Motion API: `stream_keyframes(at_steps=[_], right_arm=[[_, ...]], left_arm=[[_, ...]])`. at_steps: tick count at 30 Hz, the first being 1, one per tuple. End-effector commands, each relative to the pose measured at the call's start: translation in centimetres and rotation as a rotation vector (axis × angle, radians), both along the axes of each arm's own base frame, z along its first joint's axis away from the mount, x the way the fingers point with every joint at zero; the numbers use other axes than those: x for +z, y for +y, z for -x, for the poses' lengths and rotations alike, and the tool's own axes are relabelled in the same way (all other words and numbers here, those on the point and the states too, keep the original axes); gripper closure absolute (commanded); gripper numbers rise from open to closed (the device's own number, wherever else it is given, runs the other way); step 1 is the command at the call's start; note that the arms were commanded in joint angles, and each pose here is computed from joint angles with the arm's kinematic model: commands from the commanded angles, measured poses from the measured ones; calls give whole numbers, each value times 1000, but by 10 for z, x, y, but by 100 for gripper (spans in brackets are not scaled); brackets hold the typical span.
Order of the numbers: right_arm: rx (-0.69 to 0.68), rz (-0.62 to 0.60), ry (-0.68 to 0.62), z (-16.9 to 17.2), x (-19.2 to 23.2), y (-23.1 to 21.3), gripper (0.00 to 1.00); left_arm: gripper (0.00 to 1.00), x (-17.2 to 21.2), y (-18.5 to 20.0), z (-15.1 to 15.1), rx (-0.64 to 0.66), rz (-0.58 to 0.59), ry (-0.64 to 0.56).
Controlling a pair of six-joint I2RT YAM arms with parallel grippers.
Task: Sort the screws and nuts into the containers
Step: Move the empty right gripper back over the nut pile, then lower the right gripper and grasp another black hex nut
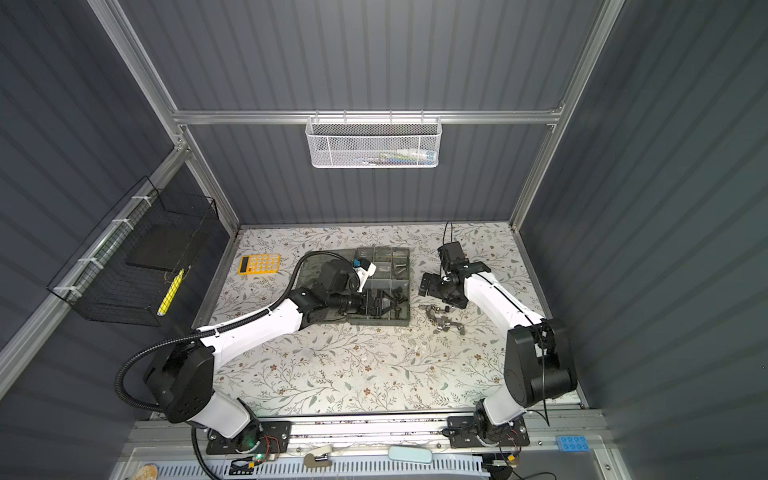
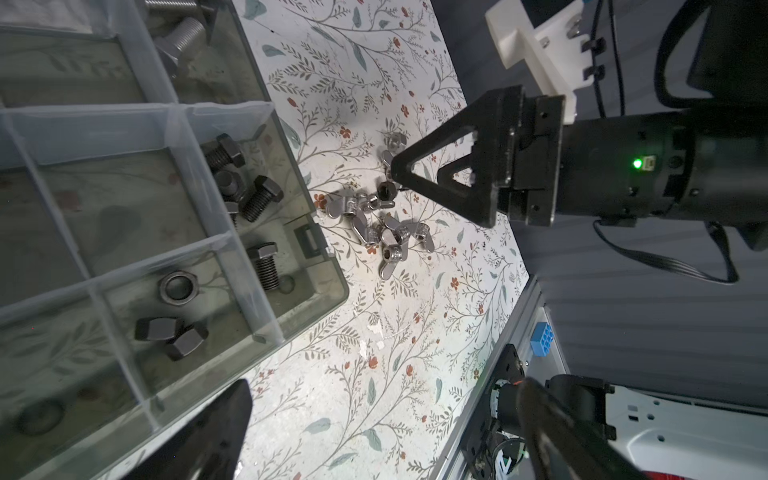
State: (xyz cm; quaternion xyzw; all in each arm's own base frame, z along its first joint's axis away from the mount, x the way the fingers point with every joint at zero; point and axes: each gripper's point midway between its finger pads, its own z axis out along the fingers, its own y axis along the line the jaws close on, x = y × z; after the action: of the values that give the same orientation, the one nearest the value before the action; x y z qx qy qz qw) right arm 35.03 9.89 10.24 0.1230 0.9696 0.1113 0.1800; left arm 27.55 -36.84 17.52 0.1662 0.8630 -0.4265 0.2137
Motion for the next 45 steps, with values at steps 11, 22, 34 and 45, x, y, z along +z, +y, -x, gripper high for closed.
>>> stream_keyframes(at_steps=[11,22,34,45], right_arm=[[-36,-15,50,-6,-42,-23,27],[-62,-37,103,-16,-67,-32,54],[-64,-22,137,-7,-81,-35,71],[-69,-1,152,-3,-83,-39,83]], left_arm=[[0,1,-33,4,-67,12,-22],[0,-5,-37,1,-80,-13,-23],[0,-8,-44,-3,-95,-15,-16],[0,-8,-41,-1,-89,-15,-18]])
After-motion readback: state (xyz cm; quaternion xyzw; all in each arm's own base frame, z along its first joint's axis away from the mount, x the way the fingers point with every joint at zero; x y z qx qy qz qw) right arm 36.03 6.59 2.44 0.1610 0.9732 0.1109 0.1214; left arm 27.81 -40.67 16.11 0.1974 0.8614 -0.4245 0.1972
